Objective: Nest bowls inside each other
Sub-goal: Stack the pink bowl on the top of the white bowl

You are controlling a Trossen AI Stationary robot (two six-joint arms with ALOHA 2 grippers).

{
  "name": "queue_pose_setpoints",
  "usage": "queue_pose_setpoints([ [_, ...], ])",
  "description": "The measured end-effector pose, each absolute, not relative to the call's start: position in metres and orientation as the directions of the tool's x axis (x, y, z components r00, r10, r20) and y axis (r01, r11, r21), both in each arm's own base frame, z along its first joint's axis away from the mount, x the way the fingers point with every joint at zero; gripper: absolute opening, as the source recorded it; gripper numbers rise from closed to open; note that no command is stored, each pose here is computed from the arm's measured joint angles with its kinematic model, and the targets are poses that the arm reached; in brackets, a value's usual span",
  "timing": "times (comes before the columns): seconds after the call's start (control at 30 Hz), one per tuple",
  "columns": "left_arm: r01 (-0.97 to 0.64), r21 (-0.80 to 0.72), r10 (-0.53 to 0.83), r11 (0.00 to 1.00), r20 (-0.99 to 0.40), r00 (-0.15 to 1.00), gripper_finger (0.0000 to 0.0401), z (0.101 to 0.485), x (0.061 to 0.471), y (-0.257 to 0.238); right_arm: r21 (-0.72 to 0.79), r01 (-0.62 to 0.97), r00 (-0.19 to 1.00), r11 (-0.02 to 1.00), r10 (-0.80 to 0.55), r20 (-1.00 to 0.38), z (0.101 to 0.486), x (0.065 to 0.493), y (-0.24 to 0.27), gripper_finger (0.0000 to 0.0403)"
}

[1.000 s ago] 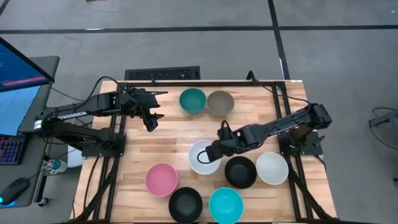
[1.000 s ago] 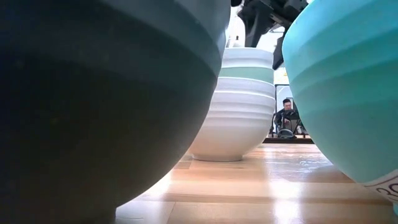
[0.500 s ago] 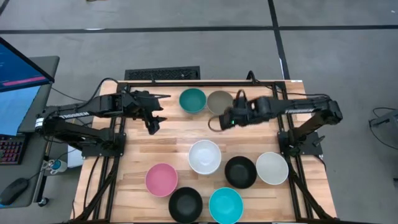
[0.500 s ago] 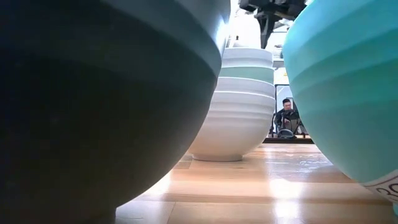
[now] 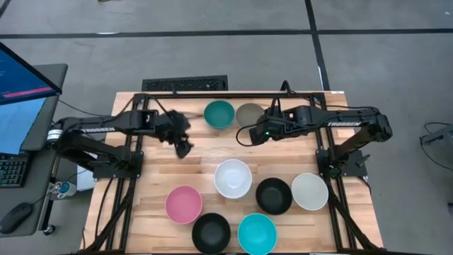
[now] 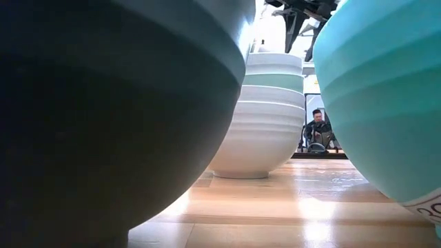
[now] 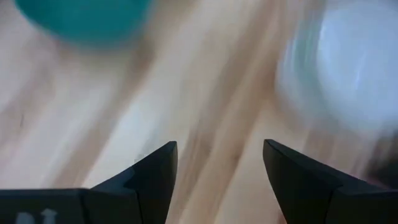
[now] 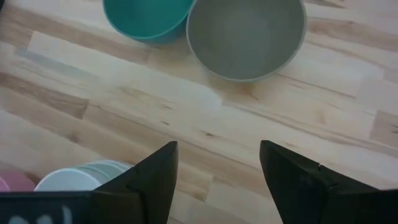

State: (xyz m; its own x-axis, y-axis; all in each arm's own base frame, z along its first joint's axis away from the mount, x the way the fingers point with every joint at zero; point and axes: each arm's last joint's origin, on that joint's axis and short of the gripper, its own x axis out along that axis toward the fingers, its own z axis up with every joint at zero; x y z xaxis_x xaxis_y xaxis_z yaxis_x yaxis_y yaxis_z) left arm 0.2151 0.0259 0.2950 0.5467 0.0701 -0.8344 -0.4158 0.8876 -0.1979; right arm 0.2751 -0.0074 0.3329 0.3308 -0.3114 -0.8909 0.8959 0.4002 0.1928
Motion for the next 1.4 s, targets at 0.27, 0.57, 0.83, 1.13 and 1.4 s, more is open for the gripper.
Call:
queue_pose_setpoints([
  [0.27,-0.197,-0.138,-0.087,0.971,-0.965,0.246,0.0217,0.259,0.181,-0.026,0.158,0.893,0.303,0.421,-0.305,-0.903,0.332,0.272,0.000,0.0249],
  [0.57,-0.199,-0.320,-0.231,0.926,-0.900,0.370,0.0216,0.226,0.175,-0.069,0.150,0.895,0.296,0.421,-0.306,-0.905,0.331,0.271,0.001,0.0249],
  [0.83,-0.221,-0.387,-0.271,0.895,-0.867,0.418,0.0216,0.215,0.173,-0.087,0.152,0.894,0.296,0.422,-0.301,-0.906,0.331,0.271,0.002,0.0249],
  [1.13,-0.277,-0.370,-0.224,0.887,-0.868,0.443,0.0216,0.199,0.170,-0.087,0.154,0.888,0.301,0.434,-0.294,-0.907,0.331,0.271,0.005,0.0249],
  [1.4,-0.313,-0.410,-0.237,0.857,-0.852,0.467,0.0216,0.178,0.167,-0.085,0.160,0.885,0.306,0.438,-0.288,-0.907,0.331,0.271,0.011,0.0249],
])
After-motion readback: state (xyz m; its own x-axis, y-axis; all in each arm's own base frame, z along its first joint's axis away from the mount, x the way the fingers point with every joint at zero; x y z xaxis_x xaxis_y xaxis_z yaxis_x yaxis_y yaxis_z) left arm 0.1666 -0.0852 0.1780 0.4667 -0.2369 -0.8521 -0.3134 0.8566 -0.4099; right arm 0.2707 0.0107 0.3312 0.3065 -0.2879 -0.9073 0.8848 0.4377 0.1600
